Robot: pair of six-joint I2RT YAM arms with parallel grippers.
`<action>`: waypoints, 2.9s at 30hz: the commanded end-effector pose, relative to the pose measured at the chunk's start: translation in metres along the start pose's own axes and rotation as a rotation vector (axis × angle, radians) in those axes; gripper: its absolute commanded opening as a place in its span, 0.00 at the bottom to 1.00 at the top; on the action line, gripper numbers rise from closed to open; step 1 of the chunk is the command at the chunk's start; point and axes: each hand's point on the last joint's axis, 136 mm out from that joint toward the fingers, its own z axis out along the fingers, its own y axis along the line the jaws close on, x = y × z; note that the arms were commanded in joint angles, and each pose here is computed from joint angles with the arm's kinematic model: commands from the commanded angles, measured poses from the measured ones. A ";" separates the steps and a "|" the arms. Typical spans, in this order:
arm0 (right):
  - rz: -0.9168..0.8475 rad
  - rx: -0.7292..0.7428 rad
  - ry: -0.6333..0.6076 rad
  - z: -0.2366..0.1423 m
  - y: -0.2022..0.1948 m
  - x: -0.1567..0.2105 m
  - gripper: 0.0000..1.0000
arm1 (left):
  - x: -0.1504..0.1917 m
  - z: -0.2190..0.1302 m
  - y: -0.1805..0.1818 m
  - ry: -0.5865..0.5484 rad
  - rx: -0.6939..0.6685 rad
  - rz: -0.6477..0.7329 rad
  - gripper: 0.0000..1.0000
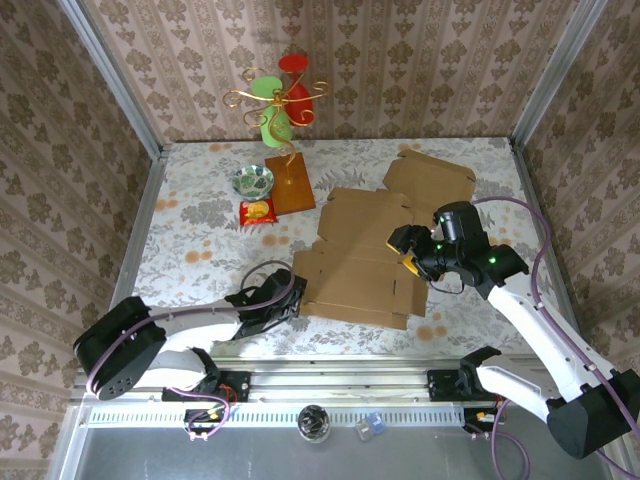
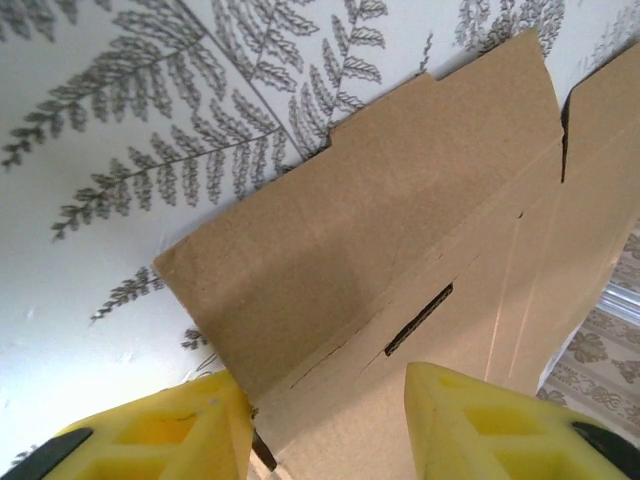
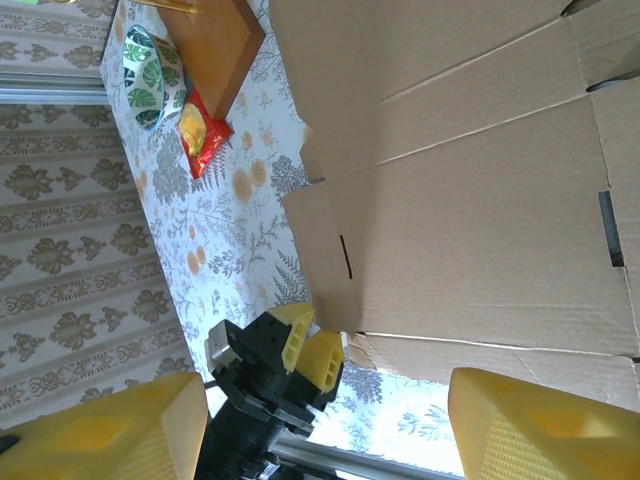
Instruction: Fold the paper box
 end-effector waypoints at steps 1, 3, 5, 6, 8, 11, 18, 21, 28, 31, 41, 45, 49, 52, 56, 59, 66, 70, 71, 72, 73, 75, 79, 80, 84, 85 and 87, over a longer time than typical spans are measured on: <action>0.031 -0.008 0.033 0.005 -0.004 0.008 0.67 | -0.009 0.007 0.000 -0.029 0.037 -0.011 0.35; 0.051 -0.014 0.037 0.008 -0.006 0.009 0.67 | -0.008 0.010 -0.002 -0.024 0.061 -0.020 0.21; 0.071 -0.021 0.041 0.009 -0.006 0.009 0.66 | -0.008 0.011 -0.005 -0.024 0.081 -0.021 0.13; 0.082 -0.018 0.041 0.010 -0.006 0.009 0.66 | -0.008 0.011 -0.008 -0.027 0.091 -0.016 0.09; 0.111 -0.017 0.045 0.010 -0.008 0.011 0.66 | -0.008 0.007 -0.015 -0.033 0.107 -0.001 0.03; 0.214 -0.052 0.041 0.013 -0.008 0.012 0.65 | -0.007 0.001 -0.025 -0.036 0.119 0.028 0.00; 0.412 -0.073 -0.011 0.014 -0.020 0.022 0.63 | -0.005 -0.010 -0.050 -0.047 0.191 -0.002 0.00; 0.471 -0.062 -0.030 0.014 -0.024 0.029 0.63 | -0.001 -0.014 -0.064 -0.042 0.220 -0.026 0.00; 0.585 -0.061 -0.040 0.023 -0.019 0.061 0.69 | 0.004 -0.023 -0.093 -0.043 0.276 -0.067 0.00; 0.592 -0.057 -0.013 0.034 -0.014 0.075 0.73 | 0.006 -0.025 -0.101 -0.041 0.290 -0.075 0.00; 0.604 -0.058 -0.080 0.064 -0.014 0.071 0.74 | 0.011 -0.031 -0.113 -0.017 0.312 -0.084 0.00; 0.620 -0.060 -0.115 0.076 -0.018 0.065 0.71 | 0.012 -0.033 -0.113 -0.011 0.314 -0.085 0.00; 0.632 -0.070 -0.122 0.083 -0.018 0.064 0.65 | 0.014 -0.031 -0.112 0.000 0.312 -0.083 0.00; 0.628 -0.075 -0.141 0.081 -0.017 0.060 0.58 | 0.015 -0.031 -0.113 0.006 0.315 -0.086 0.00; 0.630 -0.074 -0.160 0.082 -0.021 0.058 0.48 | 0.015 -0.030 -0.113 0.012 0.320 -0.087 0.00; 0.623 -0.067 -0.179 0.085 -0.025 0.055 0.45 | 0.017 -0.031 -0.113 0.018 0.323 -0.085 0.00; 0.600 -0.082 -0.205 0.085 -0.019 0.045 0.39 | 0.017 -0.031 -0.114 0.020 0.325 -0.084 0.00; 0.594 -0.081 -0.217 0.086 -0.020 0.042 0.34 | 0.018 -0.031 -0.116 0.023 0.329 -0.082 0.00; 0.596 -0.080 -0.219 0.086 -0.020 0.042 0.33 | 0.019 -0.031 -0.117 0.025 0.331 -0.080 0.00; 0.597 -0.079 -0.224 0.086 -0.022 0.040 0.32 | 0.019 -0.031 -0.117 0.027 0.332 -0.080 0.00; 0.598 -0.081 -0.227 0.086 -0.021 0.039 0.32 | 0.019 -0.031 -0.117 0.027 0.331 -0.082 0.00; 0.599 -0.083 -0.238 0.086 -0.021 0.036 0.32 | 0.019 -0.030 -0.117 0.028 0.332 -0.082 0.00; 0.598 -0.086 -0.255 0.087 -0.021 0.030 0.31 | 0.021 -0.030 -0.118 0.032 0.332 -0.080 0.00; 0.599 -0.089 -0.259 0.088 -0.021 0.028 0.30 | 0.021 -0.030 -0.119 0.031 0.333 -0.079 0.00; 0.598 -0.100 -0.270 0.090 -0.017 0.024 0.29 | 0.021 -0.030 -0.119 0.033 0.331 -0.079 0.00; 0.596 -0.103 -0.277 0.090 -0.016 0.022 0.29 | 0.021 -0.030 -0.119 0.034 0.332 -0.079 0.00; 0.595 -0.108 -0.287 0.090 -0.015 0.020 0.29 | 0.022 -0.029 -0.119 0.036 0.332 -0.078 0.00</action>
